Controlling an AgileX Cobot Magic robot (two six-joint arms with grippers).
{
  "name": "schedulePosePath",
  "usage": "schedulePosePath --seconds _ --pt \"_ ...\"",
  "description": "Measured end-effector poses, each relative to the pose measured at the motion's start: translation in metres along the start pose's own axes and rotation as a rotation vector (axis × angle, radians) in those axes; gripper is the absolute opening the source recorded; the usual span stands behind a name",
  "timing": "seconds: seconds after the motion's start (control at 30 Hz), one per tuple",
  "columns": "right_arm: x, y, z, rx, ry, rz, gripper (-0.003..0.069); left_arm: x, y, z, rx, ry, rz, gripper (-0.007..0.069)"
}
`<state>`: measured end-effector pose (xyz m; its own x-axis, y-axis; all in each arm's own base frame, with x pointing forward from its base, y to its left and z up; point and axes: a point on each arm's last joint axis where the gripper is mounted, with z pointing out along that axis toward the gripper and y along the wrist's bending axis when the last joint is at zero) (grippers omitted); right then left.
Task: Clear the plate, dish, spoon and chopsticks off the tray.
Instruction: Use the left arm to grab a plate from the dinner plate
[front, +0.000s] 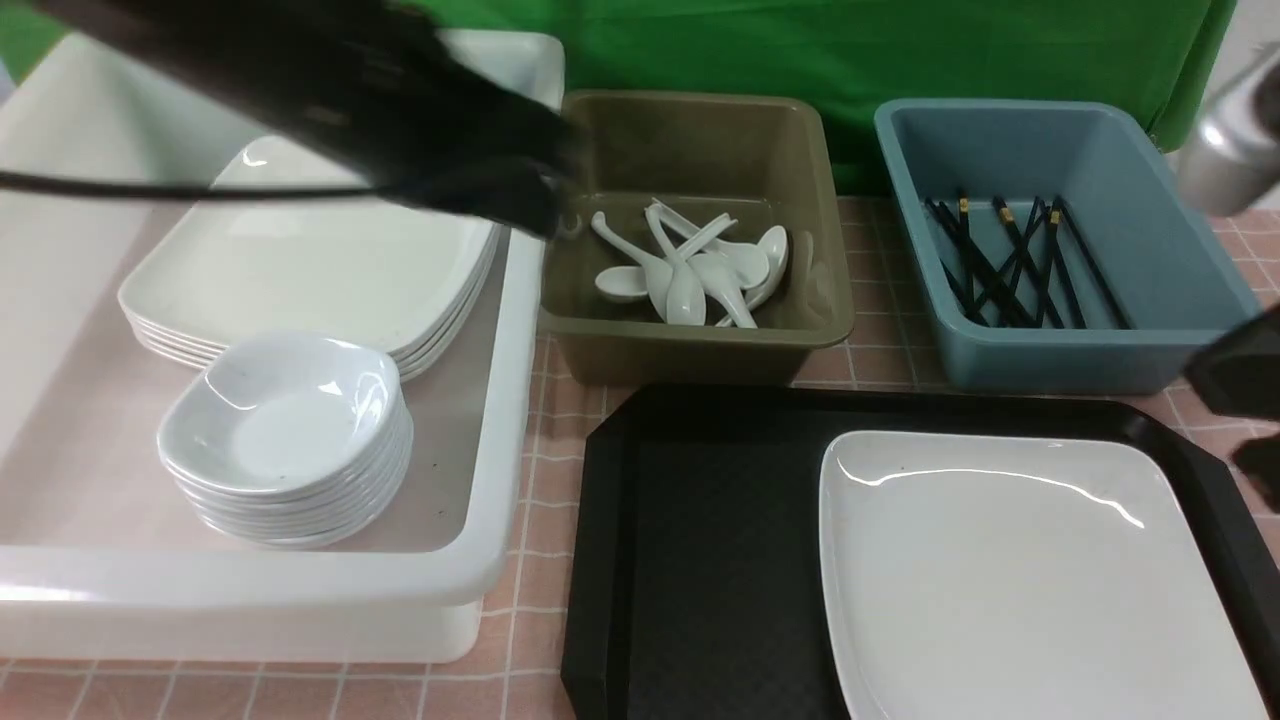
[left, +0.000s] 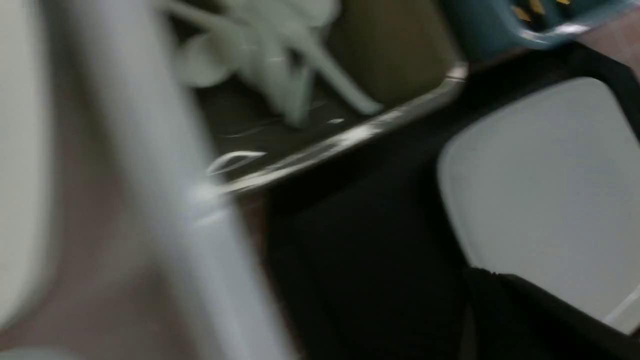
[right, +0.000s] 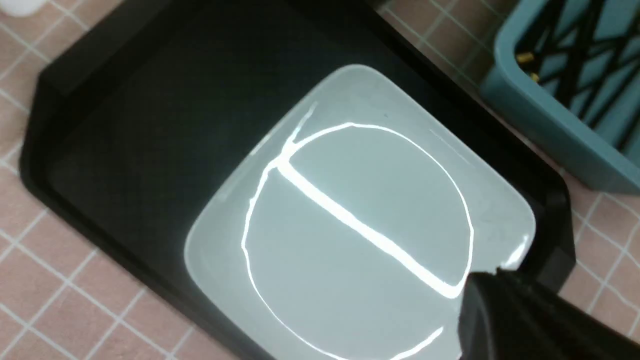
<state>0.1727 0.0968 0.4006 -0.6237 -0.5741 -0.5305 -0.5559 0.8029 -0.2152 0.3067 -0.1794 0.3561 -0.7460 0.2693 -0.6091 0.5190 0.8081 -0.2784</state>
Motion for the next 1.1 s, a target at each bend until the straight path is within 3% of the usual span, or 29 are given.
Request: schedulePosePath --seconds 0.1,0.23,0.37,0.47,0.57,0.67,0.9,1.03,1.1 --pt "0.016 -0.008 -0.007 0.032 -0.005 0.068 0.0030 -0.001 -0.037 0.054 0.023 0.075 0.069 0.0008" --pt "0.033 -0.015 -0.016 0.061 -0.013 0.122 0.0030 0.001 -0.055 0.105 0.002 0.141 0.113 0.0063" --pt "0.054 -0.018 -0.026 0.091 0.001 0.164 0.0030 0.003 -0.056 0.167 -0.024 0.205 0.106 0.0237" --pt "0.059 -0.017 -0.029 0.081 -0.002 0.171 0.0030 0.004 -0.052 0.186 -0.037 0.222 0.095 0.0324" --pt "0.066 -0.013 -0.036 0.054 -0.026 0.184 0.0030 0.008 -0.046 0.214 -0.046 0.237 0.091 0.0459" --pt "0.068 -0.013 -0.039 0.052 -0.038 0.190 0.0030 0.013 -0.042 0.232 -0.050 0.232 0.086 0.0512" --pt "0.068 -0.013 -0.040 0.052 -0.053 0.192 0.0030 0.025 -0.037 0.262 -0.022 0.217 0.030 0.0518" --pt "0.067 -0.013 -0.040 0.054 -0.062 0.191 0.0030 0.024 -0.039 0.269 0.009 0.192 0.012 0.0484" --pt "0.067 -0.013 -0.040 0.054 -0.064 0.191 0.0030 0.025 -0.039 0.271 0.012 0.188 0.008 0.0417"
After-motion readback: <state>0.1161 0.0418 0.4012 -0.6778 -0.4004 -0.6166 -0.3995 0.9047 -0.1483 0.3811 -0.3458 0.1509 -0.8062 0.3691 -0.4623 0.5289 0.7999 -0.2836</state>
